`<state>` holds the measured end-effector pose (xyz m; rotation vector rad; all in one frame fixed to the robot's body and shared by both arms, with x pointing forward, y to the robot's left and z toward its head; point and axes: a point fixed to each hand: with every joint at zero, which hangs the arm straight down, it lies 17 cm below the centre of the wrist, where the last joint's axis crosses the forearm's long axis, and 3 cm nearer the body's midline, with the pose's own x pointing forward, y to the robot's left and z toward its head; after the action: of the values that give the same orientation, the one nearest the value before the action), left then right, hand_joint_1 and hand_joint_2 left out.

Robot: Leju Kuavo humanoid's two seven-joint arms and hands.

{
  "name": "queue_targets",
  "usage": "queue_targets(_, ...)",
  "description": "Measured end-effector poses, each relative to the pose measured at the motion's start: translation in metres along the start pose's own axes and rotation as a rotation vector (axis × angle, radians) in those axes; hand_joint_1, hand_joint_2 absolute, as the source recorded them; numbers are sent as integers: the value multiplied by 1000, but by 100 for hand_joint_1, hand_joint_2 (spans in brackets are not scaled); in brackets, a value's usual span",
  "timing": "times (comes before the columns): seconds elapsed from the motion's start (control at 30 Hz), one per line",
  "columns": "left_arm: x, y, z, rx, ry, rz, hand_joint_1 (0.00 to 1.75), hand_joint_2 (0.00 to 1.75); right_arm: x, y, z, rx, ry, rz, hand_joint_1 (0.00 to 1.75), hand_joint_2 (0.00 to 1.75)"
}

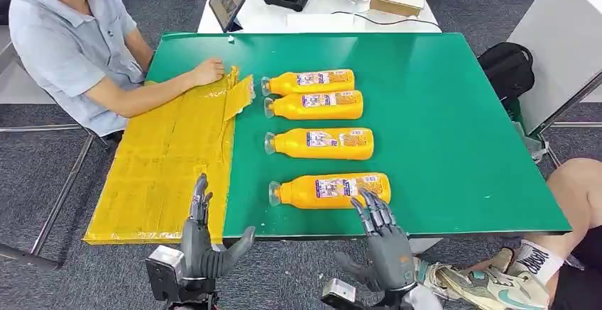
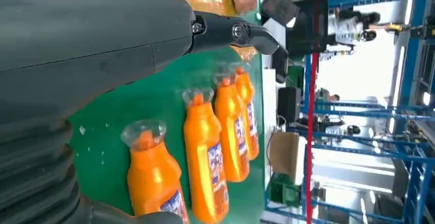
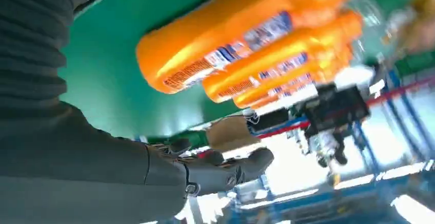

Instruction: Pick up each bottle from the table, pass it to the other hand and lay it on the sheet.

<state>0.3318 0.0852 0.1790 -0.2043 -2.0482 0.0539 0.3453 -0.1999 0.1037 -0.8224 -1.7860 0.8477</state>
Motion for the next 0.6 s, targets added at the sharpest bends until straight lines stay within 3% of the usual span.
queue_targets(0.27,0,-15,1,-60,1,43,0,175,-36,20,-29,146,21,79,0,175)
queue_targets(0.6,-2,-31,-1,-116,3,71,0,175,-53,24,-75,156,23,139,0,175)
